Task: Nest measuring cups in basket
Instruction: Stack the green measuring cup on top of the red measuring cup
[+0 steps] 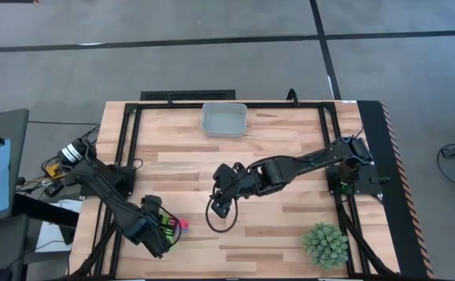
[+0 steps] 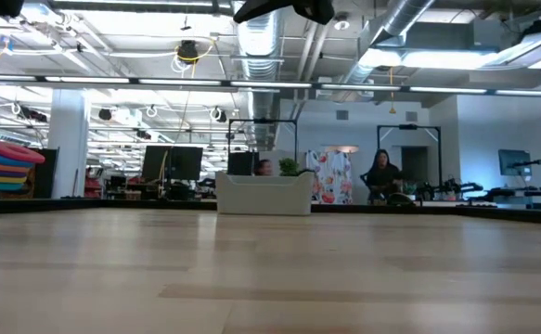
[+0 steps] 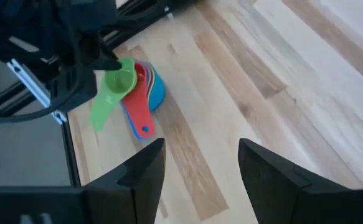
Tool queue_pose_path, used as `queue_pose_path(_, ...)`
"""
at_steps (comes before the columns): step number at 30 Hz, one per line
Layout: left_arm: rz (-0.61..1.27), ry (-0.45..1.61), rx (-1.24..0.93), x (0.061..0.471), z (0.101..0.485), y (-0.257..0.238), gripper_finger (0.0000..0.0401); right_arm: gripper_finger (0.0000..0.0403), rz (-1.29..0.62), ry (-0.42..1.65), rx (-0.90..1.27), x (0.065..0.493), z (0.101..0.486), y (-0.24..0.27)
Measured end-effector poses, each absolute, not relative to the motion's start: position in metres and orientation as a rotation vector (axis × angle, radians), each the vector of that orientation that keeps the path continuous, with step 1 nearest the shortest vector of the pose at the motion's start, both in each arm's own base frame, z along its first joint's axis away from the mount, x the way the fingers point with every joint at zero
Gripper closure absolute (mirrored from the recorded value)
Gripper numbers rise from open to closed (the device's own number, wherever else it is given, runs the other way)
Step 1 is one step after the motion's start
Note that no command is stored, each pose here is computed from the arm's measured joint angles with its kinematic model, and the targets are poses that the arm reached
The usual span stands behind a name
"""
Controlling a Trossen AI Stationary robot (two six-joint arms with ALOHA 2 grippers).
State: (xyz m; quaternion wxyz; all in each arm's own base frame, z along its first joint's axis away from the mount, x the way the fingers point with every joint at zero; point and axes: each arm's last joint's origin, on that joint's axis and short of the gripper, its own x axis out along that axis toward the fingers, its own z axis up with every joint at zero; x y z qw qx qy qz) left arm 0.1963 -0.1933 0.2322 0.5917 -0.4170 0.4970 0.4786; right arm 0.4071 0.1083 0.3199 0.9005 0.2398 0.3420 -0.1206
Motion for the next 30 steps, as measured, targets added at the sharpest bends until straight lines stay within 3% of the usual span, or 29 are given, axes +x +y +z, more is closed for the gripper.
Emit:
queue_pose_path(7,1.119,1.198,-0.985,0.194,0.222,-0.193,0.0394,0.0179,-0.231,0.722,0.483,0.404,0.319,0.118)
queue_pose_path(16,1.114,1.227,-0.992,0.192,0.226,-0.191,0.0328,0.0174,-0.206,0.737,0.490,0.403,0.319,0.122)
queue_pose_path(23,0.923,1.290,-0.984,0.183,0.253,-0.190,0.0292,0.0181,-0.164,0.799,0.483,0.405,0.309,0.126)
queue_pose_path(30,0.687,1.237,-1.049,0.163,0.245,-0.235,0.0307,0.0194,-0.161,0.770,0.402,0.436,0.263,0.120)
